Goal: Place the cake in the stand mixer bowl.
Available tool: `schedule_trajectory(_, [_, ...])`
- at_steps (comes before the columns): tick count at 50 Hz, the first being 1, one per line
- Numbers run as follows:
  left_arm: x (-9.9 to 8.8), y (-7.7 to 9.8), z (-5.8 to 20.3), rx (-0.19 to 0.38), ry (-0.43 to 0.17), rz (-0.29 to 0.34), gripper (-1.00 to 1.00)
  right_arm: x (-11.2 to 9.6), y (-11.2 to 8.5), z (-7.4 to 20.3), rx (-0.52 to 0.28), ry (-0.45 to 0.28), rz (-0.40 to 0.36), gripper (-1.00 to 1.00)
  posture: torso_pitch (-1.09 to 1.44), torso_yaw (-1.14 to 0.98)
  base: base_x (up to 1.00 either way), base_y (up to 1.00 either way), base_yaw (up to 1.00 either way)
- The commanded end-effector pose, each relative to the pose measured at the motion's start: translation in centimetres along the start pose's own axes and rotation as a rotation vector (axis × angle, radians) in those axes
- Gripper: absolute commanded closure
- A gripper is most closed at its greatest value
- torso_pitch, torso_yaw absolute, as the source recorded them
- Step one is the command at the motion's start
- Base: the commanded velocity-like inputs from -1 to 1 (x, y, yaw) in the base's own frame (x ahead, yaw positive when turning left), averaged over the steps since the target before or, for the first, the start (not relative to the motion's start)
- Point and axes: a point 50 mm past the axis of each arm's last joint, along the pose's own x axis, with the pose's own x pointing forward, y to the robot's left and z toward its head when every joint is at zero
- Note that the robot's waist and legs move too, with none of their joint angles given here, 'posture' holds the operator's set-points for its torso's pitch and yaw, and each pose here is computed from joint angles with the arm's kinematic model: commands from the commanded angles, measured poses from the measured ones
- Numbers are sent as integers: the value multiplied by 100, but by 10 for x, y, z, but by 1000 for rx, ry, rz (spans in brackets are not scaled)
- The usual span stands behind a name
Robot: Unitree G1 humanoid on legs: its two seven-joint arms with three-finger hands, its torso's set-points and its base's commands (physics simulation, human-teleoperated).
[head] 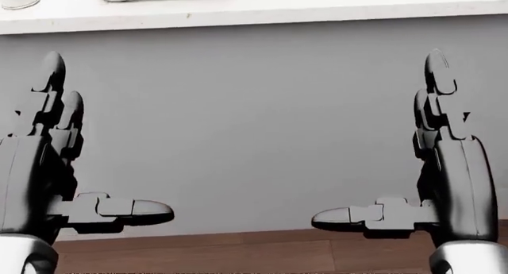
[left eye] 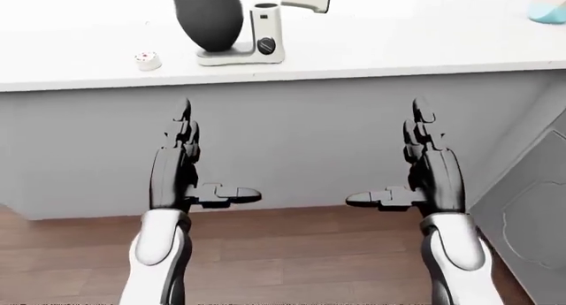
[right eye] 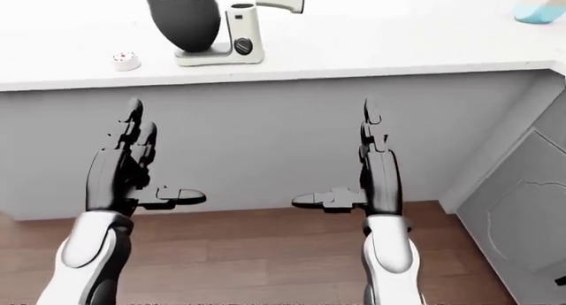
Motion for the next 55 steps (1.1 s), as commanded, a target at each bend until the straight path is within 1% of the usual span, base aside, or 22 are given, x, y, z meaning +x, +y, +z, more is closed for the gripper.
schedule_trajectory(1, [-1,-2,15,0,-79,-7,-100,0,-3,12,-9,-67,-10,-100,0,0,0,28,0])
schedule_trajectory(12, [-1,-2,14,12,-80,-7,-100,-2,-2,15,-7,-73,-12,-100,0,0,0,28,0])
schedule_trajectory(15, [-3,-2,18,12,-85,-12,-100,-1,-2,14,-7,-72,-10,-100,0,0,0,28,0])
schedule_trajectory(32, [-8,-3,22,20,-98,-15,-100,0,-2,12,-3,-65,-5,-100,0,0,0,28,0])
schedule_trajectory(55, [-8,-1,19,24,-100,-11,-100,-1,-2,12,-10,-63,-11,-100,0,0,0,28,0])
